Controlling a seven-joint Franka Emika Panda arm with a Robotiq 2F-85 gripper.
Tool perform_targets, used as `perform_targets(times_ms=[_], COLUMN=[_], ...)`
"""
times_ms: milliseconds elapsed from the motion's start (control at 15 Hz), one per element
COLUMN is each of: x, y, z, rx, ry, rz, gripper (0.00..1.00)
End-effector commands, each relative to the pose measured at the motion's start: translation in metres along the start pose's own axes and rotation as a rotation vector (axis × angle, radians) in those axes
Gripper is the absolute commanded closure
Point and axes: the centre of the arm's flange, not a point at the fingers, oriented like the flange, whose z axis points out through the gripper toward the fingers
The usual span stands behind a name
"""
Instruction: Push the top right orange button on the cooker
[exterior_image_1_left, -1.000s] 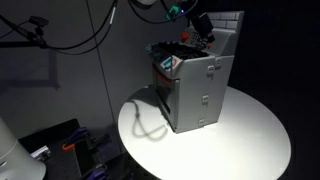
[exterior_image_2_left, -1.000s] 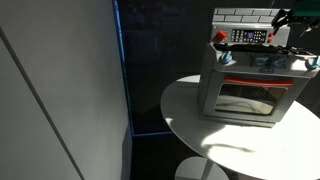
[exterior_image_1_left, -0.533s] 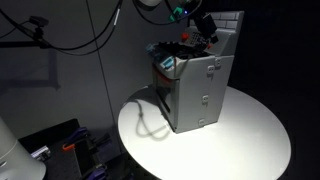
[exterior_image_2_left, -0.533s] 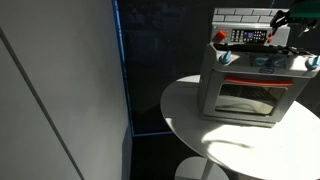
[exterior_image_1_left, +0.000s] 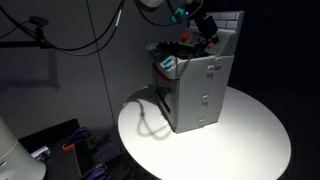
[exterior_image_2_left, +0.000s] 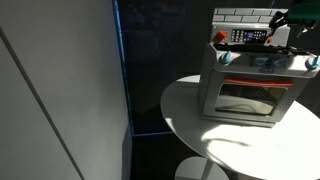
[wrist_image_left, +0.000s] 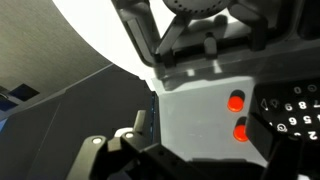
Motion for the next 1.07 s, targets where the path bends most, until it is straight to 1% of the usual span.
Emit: perform_targets(times_ms=[0,1000], x=[0.0099,0.0172], y=[-0.0068,-0.0062], z=[0.0028,0.0083], rx=[0.004,-0.007], ry=[0.015,0.026], rz=[0.028,0.036], gripper=[0.0,0.0])
